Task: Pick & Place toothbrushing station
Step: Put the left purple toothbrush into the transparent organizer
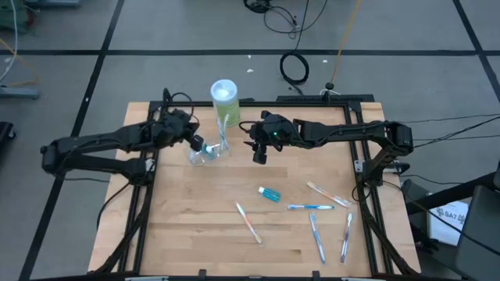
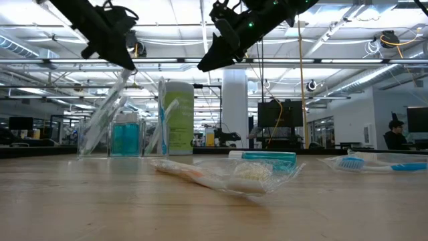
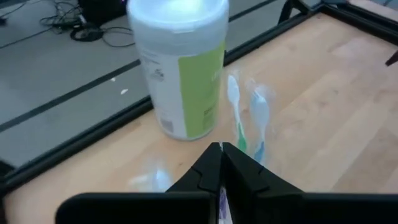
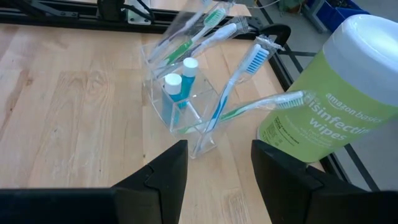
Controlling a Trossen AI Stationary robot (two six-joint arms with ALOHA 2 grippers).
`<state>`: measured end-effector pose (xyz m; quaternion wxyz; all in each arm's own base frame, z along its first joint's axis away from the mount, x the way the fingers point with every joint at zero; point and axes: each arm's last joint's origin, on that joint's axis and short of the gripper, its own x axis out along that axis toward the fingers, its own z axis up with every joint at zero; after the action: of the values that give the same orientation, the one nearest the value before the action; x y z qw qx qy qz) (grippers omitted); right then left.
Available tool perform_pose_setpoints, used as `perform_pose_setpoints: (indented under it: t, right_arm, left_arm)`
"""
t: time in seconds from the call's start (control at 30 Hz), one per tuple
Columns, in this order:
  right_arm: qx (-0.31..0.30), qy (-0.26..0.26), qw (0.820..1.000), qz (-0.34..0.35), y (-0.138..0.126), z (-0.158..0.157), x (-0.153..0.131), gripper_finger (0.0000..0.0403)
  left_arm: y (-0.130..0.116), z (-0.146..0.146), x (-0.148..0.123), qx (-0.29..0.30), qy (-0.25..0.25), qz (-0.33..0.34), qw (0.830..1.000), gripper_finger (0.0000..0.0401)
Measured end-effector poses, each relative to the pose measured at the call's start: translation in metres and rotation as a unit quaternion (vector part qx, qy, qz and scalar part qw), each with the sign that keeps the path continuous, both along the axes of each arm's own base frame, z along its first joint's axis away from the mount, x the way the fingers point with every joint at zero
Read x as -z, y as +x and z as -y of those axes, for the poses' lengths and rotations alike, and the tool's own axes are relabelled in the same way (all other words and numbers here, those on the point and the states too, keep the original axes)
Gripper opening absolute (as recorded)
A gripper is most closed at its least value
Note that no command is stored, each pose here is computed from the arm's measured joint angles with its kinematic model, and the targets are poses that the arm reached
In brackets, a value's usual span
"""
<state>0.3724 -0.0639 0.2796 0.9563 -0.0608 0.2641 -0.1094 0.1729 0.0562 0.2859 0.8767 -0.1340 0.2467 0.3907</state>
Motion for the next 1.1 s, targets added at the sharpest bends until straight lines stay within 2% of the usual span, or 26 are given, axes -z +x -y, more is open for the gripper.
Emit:
perform_pose_setpoints:
  t: [0.27, 0.5, 0.73, 1.1]
  right_arm:
    - [0.0, 0.0, 1.0, 0.0, 0.0, 0.0, 0.0, 0.0169]
    - [0.0, -0.001, 1.0, 0.007, 0.001, 0.0, -0.001, 0.0169]
    - [0.0, -0.001, 1.0, 0.007, 0.001, 0.0, -0.001, 0.0169]
    - [0.0, -0.001, 1.0, 0.006, 0.001, 0.0, -0.001, 0.0169]
  left_arm:
    - [-0.01, 0.026, 0.013, -0.071, 0.001, -0.048, 0.996, 0.0009]
    - [-0.009, 0.039, 0.019, -0.071, -0.013, -0.051, 0.996, 0.0012]
    - [-0.017, 0.04, 0.025, -0.103, -0.043, -0.073, 0.991, 0.0006]
    - [-0.018, 0.041, 0.027, -0.077, -0.042, -0.101, 0.991, 0.0098]
